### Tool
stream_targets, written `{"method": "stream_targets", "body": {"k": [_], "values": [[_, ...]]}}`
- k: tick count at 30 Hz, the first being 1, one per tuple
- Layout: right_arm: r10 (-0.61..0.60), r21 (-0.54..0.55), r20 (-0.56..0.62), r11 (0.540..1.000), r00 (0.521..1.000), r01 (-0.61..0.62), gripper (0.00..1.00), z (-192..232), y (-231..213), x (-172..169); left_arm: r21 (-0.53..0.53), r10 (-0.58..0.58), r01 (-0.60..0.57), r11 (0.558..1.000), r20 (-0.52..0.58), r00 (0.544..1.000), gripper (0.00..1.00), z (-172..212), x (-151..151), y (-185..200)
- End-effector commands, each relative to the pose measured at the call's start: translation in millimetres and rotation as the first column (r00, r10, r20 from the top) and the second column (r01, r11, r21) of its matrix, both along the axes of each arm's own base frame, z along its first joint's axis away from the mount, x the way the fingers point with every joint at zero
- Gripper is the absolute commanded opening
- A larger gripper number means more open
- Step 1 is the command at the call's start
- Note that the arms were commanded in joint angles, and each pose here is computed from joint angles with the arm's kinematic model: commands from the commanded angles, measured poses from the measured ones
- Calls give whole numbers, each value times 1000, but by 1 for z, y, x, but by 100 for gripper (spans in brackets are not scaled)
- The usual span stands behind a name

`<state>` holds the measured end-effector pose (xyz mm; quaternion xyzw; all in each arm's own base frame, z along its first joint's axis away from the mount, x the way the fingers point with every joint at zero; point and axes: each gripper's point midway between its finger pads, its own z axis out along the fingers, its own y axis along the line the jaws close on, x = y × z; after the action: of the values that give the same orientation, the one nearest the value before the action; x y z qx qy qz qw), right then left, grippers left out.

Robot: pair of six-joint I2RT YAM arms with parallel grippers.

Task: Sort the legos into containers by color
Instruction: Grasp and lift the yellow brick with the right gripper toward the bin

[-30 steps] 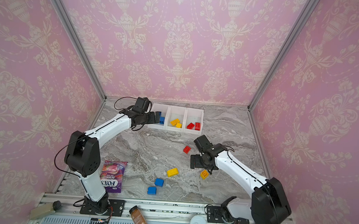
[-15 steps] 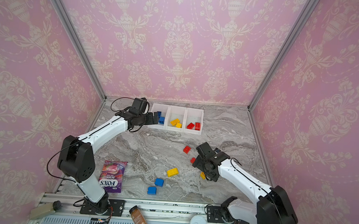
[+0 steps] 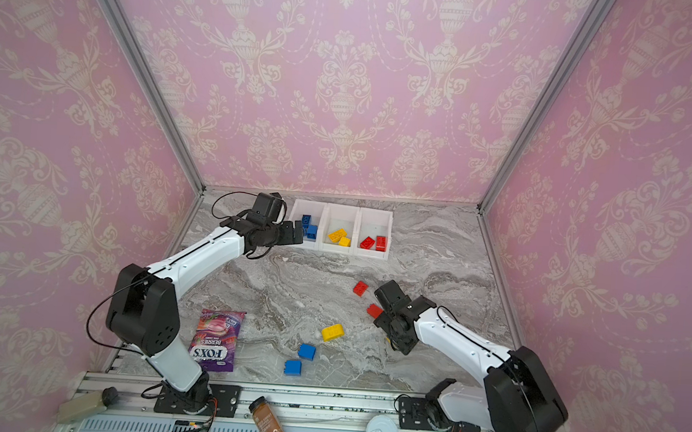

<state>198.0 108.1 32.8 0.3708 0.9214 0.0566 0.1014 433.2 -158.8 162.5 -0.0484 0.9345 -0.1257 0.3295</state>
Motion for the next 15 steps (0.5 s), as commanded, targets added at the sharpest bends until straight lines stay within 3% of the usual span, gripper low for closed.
{"method": "stream_targets", "body": {"k": [1,15], "values": [[-28,-4,-14,1000,1000,28,76,-6,-3,-2,-28,2,-2,1000,15,1000,99,9,-11,1],[-12,4,-35,1000,999,12,50,-5,-5,-2,-38,44,-43,998,22,999,99,10,-36,22]]}}
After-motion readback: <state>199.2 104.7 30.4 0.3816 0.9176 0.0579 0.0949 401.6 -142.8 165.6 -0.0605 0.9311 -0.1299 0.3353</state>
